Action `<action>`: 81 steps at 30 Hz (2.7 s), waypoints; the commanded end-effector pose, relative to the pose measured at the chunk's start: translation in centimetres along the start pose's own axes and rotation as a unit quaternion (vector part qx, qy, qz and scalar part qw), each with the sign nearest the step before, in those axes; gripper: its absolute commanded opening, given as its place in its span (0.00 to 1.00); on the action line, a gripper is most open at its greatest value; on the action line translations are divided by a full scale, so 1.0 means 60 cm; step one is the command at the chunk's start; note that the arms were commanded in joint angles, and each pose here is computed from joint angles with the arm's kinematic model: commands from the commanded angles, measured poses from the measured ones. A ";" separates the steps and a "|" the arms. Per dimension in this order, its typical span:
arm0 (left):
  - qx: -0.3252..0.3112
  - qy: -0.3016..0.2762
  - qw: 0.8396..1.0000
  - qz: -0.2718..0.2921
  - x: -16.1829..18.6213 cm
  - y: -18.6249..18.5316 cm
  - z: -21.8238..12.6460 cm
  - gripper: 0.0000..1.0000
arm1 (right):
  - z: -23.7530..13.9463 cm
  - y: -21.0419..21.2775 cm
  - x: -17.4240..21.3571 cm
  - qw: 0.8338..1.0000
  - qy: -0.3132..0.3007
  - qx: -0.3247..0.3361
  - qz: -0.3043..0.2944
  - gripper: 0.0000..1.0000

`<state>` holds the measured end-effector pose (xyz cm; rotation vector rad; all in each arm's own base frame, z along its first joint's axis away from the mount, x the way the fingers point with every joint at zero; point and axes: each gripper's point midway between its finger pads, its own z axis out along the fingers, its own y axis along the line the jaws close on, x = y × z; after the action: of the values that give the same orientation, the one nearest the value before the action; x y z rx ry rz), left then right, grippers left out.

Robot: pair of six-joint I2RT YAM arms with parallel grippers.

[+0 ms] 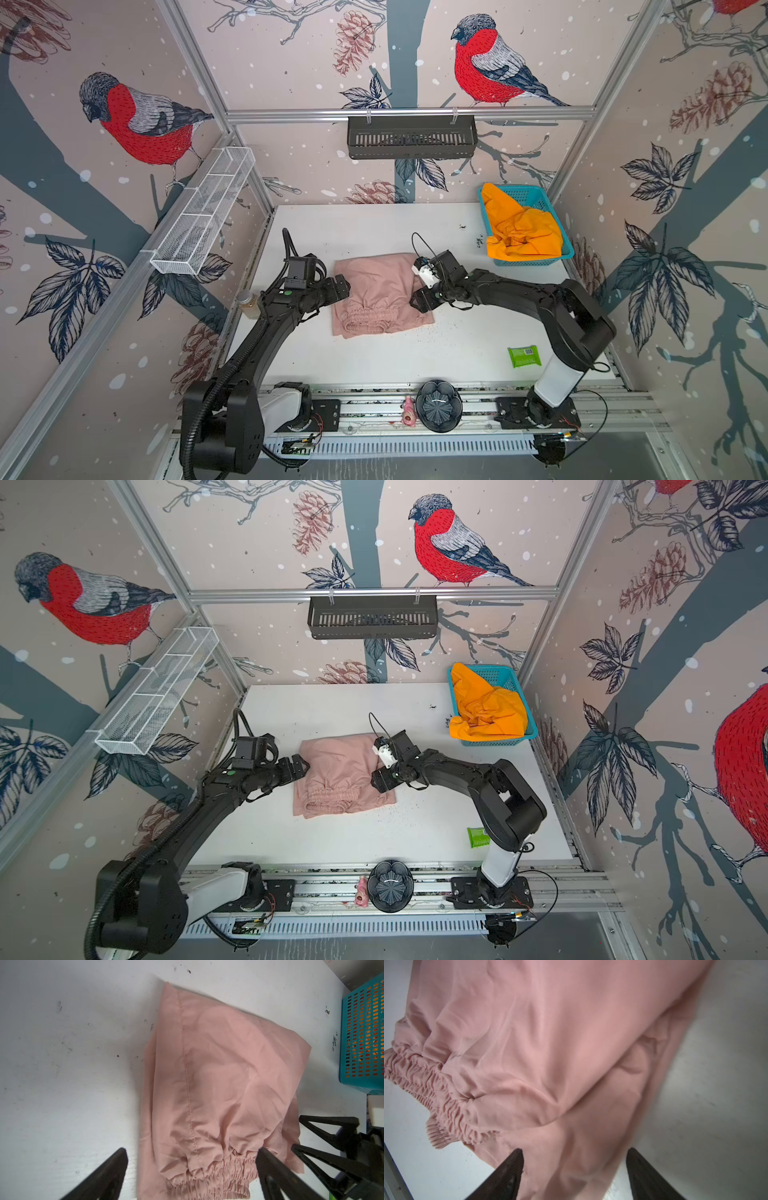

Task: Fold and stack the shorts
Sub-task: 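Press the folded shorts with the left gripper while the right gripper withdraws, then reach the right gripper into the teal basket while left holds the pink shorts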

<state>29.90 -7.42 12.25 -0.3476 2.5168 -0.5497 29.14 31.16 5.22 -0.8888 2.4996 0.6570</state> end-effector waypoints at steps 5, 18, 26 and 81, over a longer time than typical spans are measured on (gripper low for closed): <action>-0.019 -0.012 1.000 0.013 -0.001 0.009 -0.017 0.97 | 0.038 0.076 0.014 0.997 0.020 -0.066 -0.041 0.76; -0.029 0.019 0.998 0.044 0.031 -0.025 0.009 0.97 | 0.024 0.117 -0.043 0.995 -0.059 -0.074 0.005 0.75; -0.021 0.077 0.996 0.045 0.096 -0.058 0.084 0.97 | -0.070 0.057 -0.009 0.995 -0.090 -0.031 0.030 0.84; -0.260 -0.117 0.955 0.082 -0.356 0.032 0.025 0.97 | -0.402 -0.242 -0.145 0.916 -0.311 0.231 0.105 0.92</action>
<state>50.06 1.84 16.98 -0.3898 2.4325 0.1544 38.57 13.89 23.28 -0.2296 2.0703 0.4392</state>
